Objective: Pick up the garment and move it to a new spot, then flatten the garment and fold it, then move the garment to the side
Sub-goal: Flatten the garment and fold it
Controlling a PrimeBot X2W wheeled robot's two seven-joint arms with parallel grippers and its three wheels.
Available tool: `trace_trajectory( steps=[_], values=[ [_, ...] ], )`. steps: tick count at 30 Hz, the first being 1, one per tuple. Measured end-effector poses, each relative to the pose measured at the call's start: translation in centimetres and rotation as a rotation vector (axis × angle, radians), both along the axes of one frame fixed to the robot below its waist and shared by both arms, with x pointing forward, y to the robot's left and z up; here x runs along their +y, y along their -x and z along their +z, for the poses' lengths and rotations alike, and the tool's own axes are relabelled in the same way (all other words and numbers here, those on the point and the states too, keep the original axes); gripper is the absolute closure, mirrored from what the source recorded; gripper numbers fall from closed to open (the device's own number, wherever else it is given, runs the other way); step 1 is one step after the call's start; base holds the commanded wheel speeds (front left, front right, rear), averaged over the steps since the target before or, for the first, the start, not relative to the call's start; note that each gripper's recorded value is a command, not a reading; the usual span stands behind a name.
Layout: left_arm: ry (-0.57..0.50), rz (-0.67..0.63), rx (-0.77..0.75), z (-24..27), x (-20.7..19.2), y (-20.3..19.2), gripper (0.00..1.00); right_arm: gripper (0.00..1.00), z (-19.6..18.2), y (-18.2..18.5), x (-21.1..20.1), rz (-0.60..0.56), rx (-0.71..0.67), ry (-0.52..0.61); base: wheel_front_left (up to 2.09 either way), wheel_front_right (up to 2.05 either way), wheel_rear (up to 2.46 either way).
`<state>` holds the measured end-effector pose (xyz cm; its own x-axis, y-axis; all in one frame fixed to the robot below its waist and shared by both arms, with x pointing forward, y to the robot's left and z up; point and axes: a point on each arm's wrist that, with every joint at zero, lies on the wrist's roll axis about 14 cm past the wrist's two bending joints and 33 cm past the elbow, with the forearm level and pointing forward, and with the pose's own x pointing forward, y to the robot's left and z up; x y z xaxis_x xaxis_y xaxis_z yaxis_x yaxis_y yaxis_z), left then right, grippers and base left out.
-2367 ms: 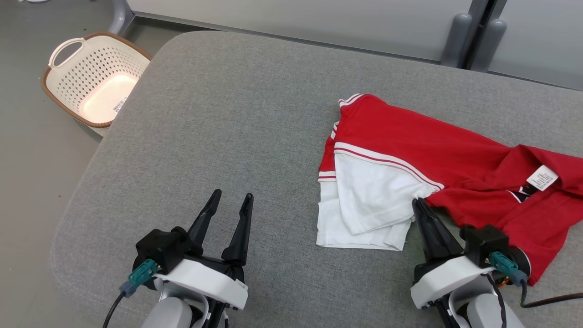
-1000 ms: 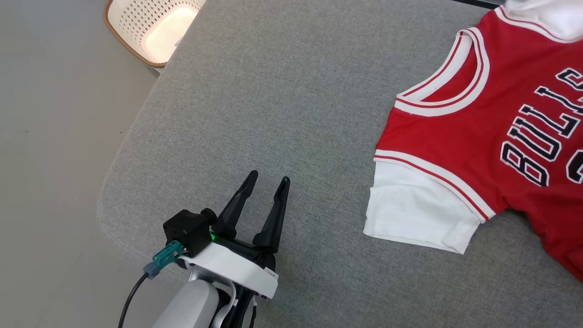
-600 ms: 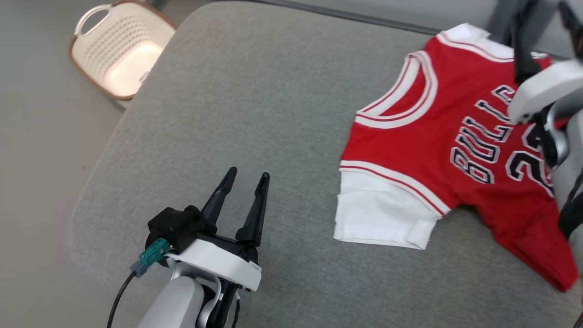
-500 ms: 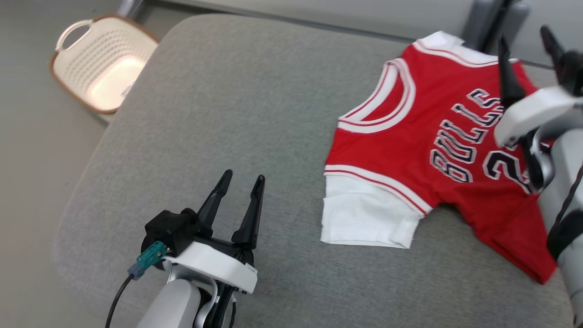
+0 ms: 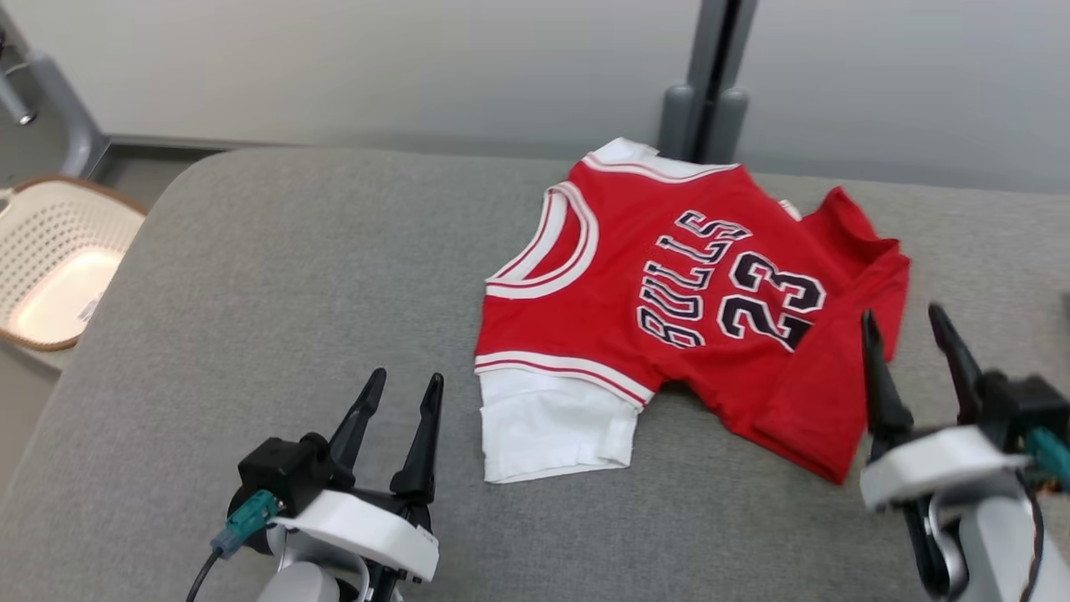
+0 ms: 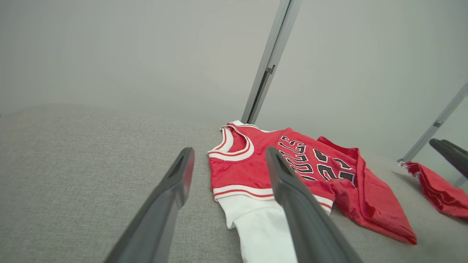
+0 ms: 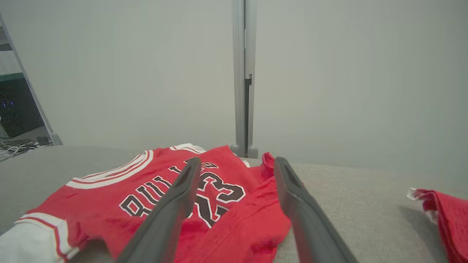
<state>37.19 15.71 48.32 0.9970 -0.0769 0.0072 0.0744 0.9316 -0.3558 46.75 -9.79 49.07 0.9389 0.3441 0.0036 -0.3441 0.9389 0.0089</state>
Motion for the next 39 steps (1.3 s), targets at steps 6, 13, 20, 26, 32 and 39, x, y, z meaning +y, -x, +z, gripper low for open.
trace_trajectory(
  steps=[6,13,20,26,32,39],
  values=[
    [0.003,-0.062,0.004,-0.2,-2.0,0.1,0.00,0.00,-1.0,5.3,-2.2,-0.082,0.016,-0.035,0.00,0.00,0.00],
    [0.001,-0.071,0.020,-0.8,-2.3,0.2,0.00,0.00,-1.6,5.8,-1.4,-0.063,0.032,-0.016,0.00,0.00,0.00],
    [-0.002,-0.051,0.031,-1.1,-1.5,0.1,0.00,0.00,-4.1,6.1,2.1,0.043,0.119,0.030,0.00,0.00,0.00],
    [0.004,-0.031,0.048,-1.5,-0.9,0.4,0.00,0.00,-7.1,5.7,3.9,0.114,0.197,0.103,0.00,0.00,0.00],
    [0.006,0.005,0.066,-2.0,0.3,0.6,0.00,0.00,-10.1,5.4,4.5,0.131,0.299,0.128,0.00,0.00,0.00],
    [0.006,0.034,0.086,-2.6,1.2,0.8,0.00,0.00,-11.2,4.7,4.8,0.135,0.323,0.124,0.00,0.00,0.00]
  ],
)
